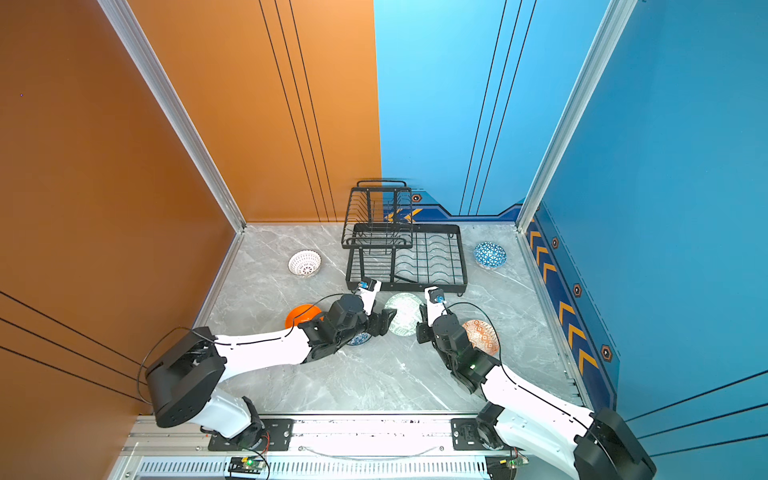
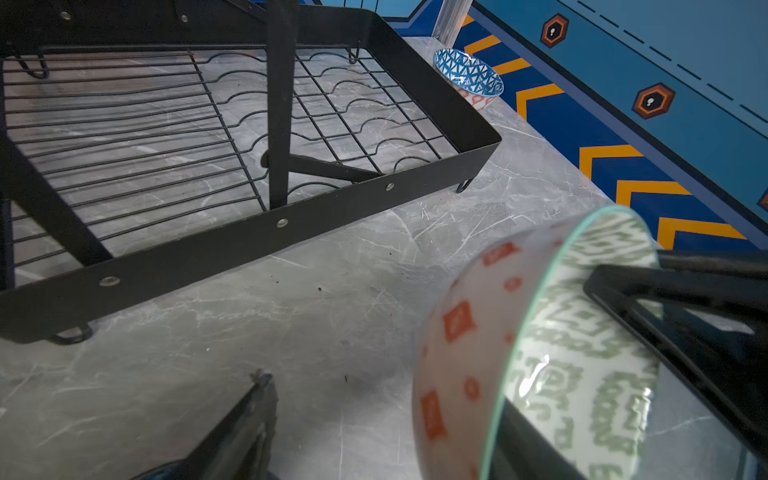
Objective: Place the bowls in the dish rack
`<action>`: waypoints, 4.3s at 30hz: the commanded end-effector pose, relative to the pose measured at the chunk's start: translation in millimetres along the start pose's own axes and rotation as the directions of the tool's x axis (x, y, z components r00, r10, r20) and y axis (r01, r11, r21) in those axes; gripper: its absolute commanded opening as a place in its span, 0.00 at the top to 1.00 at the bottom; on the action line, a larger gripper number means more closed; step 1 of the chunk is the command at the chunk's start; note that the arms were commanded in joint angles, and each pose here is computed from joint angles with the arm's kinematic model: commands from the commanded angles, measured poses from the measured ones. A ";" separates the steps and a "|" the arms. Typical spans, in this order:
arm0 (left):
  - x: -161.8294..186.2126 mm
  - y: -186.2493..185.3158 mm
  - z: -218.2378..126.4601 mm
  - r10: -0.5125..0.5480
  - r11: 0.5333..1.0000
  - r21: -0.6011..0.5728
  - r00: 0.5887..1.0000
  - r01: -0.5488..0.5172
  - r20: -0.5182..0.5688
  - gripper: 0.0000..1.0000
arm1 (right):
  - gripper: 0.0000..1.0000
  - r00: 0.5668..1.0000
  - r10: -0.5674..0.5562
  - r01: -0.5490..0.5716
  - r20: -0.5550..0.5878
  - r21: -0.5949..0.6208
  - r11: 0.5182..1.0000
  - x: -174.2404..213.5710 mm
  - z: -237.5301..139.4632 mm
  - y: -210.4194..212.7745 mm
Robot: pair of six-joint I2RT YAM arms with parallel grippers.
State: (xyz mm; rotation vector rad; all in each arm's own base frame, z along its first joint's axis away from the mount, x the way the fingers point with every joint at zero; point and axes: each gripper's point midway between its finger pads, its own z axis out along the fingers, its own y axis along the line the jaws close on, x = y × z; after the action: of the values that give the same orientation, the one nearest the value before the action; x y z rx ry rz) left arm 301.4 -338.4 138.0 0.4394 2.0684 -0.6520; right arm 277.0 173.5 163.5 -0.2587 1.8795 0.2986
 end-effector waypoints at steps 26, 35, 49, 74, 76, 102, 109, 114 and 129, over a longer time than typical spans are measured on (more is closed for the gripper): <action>-56.9 49.8 -36.4 -0.041 0.965 -0.237 0.954 0.115 0.297 1.00 | 0.30 0.977 0.212 -0.214 0.035 0.082 0.973 -67.0 -28.2 -13.1; -106.8 41.7 -86.0 0.063 0.961 -0.257 0.828 0.100 0.557 1.00 | 0.02 0.895 0.445 -0.442 0.013 -0.095 0.892 -107.5 -52.8 22.7; -117.3 -12.7 -96.8 0.327 0.933 -0.342 0.667 -0.114 0.670 1.00 | 0.00 0.751 0.660 -0.614 0.007 -0.360 0.702 -158.2 -59.2 102.8; -129.3 -14.7 -107.4 0.367 0.909 -0.404 0.649 -0.099 0.667 1.00 | 0.18 0.530 0.848 -0.790 -0.001 -0.365 0.493 -155.3 -31.6 81.6; -132.5 -10.7 -109.3 0.365 0.906 -0.416 0.648 -0.081 0.669 1.00 | 0.18 0.523 0.852 -0.791 -0.007 -0.375 0.483 -156.7 -35.7 81.3; -140.8 -10.5 -115.8 0.382 0.896 -0.437 0.635 -0.078 0.671 1.00 | 0.30 0.428 0.901 -0.832 -0.065 -0.418 0.365 -160.5 -24.9 91.3; -134.9 -9.0 -116.3 0.389 0.894 -0.439 0.641 -0.088 0.662 1.00 | 0.40 0.373 0.925 -0.849 -0.074 -0.429 0.308 -167.2 -6.1 89.7; -132.7 -8.5 -115.1 0.397 0.891 -0.442 0.643 -0.099 0.655 1.00 | 0.56 0.359 0.929 -0.850 -0.088 -0.442 0.286 -173.1 2.8 93.3; -131.3 -6.2 -115.6 0.408 0.884 -0.456 0.645 -0.103 0.646 0.87 | 1.00 0.349 0.932 -0.862 -0.102 -0.424 0.277 -160.5 10.7 91.4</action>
State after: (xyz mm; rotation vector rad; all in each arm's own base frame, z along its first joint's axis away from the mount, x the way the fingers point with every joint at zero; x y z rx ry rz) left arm 306.4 -281.1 277.4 0.2356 1.3324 -0.0526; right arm 294.3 288.1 318.0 0.6608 1.6064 1.6140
